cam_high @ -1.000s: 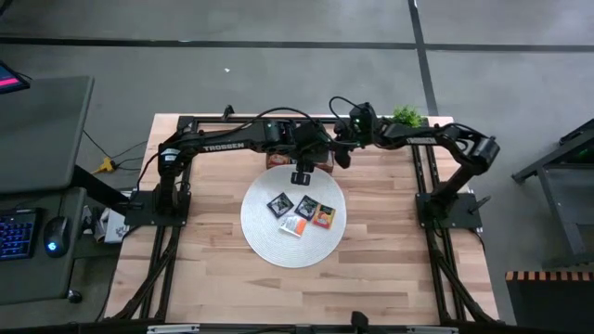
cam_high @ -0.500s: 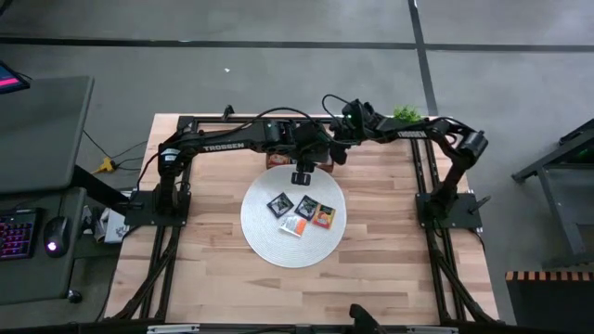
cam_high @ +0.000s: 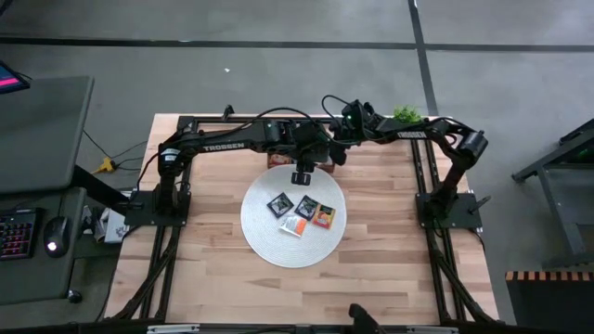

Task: Pick & Place Tea
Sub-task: Put the white tea bag into the right section of the wooden organizer

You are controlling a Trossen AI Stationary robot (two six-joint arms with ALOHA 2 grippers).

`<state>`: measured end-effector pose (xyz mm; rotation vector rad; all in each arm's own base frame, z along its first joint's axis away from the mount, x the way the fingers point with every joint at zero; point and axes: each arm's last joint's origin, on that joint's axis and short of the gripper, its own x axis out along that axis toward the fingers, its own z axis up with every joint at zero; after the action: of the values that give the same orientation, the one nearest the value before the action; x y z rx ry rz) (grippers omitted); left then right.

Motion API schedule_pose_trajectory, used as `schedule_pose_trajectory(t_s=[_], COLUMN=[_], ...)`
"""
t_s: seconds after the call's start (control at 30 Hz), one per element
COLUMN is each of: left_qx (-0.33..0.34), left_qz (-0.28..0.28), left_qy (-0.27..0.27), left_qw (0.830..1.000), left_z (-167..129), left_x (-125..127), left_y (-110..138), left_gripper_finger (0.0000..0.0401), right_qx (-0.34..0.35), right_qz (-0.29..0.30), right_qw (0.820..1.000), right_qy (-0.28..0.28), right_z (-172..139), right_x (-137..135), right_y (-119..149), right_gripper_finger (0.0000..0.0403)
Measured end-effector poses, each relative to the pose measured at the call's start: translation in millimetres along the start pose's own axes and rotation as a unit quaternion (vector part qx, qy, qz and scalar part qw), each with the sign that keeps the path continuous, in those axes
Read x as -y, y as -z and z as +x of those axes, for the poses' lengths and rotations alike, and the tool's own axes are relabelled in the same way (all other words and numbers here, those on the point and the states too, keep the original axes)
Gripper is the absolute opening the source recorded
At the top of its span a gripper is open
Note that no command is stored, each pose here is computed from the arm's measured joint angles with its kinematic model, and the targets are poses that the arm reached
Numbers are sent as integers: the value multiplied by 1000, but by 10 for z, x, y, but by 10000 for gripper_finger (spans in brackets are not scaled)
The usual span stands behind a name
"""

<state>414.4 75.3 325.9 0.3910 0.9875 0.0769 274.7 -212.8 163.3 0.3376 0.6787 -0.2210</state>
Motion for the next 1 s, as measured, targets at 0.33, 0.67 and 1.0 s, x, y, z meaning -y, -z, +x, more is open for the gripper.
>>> schedule_pose_trajectory(t_s=[0.33,0.67,1.0], left_qx=[0,-1,-1], left_qz=[0,0,0], left_qy=[-1,-1,-1], left_qw=[1000,1000,1000], left_z=[0,0,-2], left_x=[-1,0,0], left_y=[0,1,1], left_gripper_finger=[163,163,163], right_qx=[8,4,-2], right_qz=[-15,-15,-15], right_qw=[1000,1000,999], right_qy=[11,12,34], right_z=[-5,-6,-12], right_x=[6,5,16], right_y=[-18,-11,-22], right_gripper_finger=[7,39,143])
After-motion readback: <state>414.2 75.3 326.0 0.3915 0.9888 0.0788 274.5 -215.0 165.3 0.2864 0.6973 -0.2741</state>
